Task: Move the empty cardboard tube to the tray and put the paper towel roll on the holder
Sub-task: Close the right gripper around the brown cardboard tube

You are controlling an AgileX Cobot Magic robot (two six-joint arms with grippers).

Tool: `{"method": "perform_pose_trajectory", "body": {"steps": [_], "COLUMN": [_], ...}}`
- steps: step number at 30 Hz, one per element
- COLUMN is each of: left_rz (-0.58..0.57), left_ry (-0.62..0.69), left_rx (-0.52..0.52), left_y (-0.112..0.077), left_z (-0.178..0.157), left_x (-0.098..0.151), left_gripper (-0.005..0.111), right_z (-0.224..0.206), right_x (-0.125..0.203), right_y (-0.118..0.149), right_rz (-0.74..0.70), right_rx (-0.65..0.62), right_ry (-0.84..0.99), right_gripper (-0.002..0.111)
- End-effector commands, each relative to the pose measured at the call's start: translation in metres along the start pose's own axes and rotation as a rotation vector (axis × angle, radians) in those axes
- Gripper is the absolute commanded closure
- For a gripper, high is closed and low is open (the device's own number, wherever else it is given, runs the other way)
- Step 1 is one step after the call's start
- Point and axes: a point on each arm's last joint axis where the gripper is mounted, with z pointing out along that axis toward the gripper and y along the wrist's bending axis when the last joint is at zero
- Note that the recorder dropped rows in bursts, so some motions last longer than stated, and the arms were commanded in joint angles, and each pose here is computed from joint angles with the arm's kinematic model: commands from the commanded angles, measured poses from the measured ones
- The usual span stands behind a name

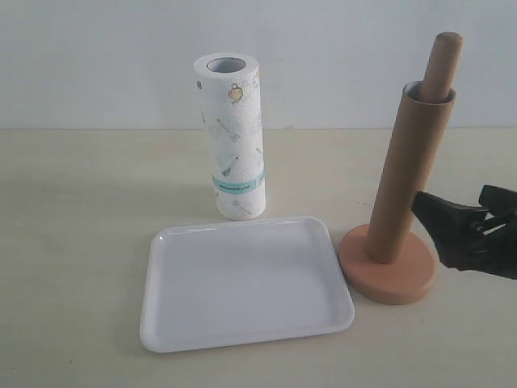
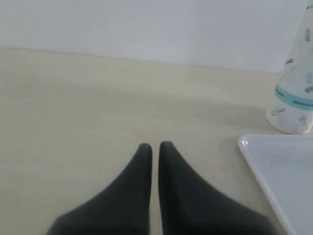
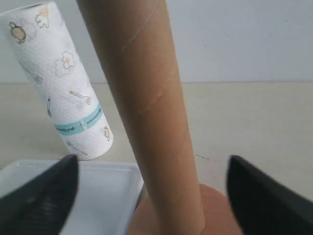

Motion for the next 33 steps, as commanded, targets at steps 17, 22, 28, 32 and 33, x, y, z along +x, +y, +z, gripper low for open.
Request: {"method": "perform_pose_trajectory", "body": {"steps": [17,22,28,32,33], "left_rz": [-0.003,-0.003,-0.003,-0.003,-0.003], "left_ry": [-0.001,-0.001,-0.001,-0.001,-0.001], "left_rx": [-0.004,-0.004,-0.004,-0.004,-0.004], "left_y": [0.000,0.000,0.000,0.000,0.000], "left_z": [0.000,0.000,0.000,0.000,0.000], "left_x": [0.001,0.001,0.001,0.001,0.001], "left_gripper": [0.102,0.102,0.102,0.102,0.102], "right_z": [0.076,0.082,0.085,0.085,0.085], "right_x": [0.006,0.011,0.013,0.013,0.012], "right_y": [-0.021,-0.024,-0.025,-0.023,-0.022], "right_rz": [0.052,0.069,0.060,0.036,0.036], "right_rx": [-0.068,-0.068,-0.070,-0.098,-0.102], "right_ry": [0.078,0.093,0.111,0.110,0.103], "right_gripper": [0.003,0.016,0.081,0.108,0.108]}}
